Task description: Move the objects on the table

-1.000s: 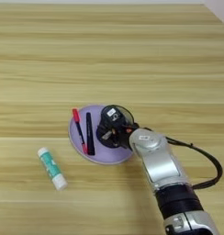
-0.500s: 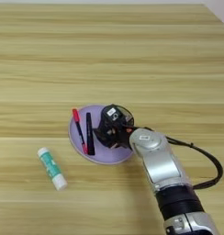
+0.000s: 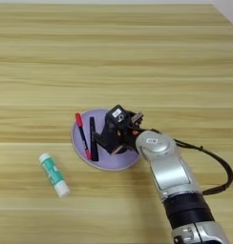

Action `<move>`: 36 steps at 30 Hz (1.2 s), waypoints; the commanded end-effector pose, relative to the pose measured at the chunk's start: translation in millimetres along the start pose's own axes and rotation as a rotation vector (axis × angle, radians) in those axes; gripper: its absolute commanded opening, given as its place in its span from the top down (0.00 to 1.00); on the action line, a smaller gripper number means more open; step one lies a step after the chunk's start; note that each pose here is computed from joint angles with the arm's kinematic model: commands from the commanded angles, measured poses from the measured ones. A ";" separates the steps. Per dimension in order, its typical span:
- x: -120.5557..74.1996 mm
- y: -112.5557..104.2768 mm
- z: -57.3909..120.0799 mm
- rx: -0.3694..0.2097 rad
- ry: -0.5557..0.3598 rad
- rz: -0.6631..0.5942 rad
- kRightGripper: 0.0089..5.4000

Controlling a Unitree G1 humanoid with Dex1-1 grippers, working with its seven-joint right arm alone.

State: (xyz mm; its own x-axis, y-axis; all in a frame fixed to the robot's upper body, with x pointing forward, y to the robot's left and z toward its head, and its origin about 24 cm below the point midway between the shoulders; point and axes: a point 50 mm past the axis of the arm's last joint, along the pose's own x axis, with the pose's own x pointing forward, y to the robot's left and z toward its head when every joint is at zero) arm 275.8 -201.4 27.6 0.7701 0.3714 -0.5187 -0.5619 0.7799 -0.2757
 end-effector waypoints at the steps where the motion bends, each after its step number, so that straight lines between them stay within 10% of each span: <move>1: -7.2 -18.7 25.5 -0.056 -0.089 -0.067 0.00; 18: -27.9 -25.8 45.7 0.022 -0.234 -0.168 0.00; 36: -37.4 -47.8 60.6 0.278 -0.518 -0.539 0.00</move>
State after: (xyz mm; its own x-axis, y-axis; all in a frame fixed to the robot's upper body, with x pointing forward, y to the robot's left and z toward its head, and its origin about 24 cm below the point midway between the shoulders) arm 279.6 -221.6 78.4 0.9950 0.0700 -0.0710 -0.0776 0.9910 -0.1095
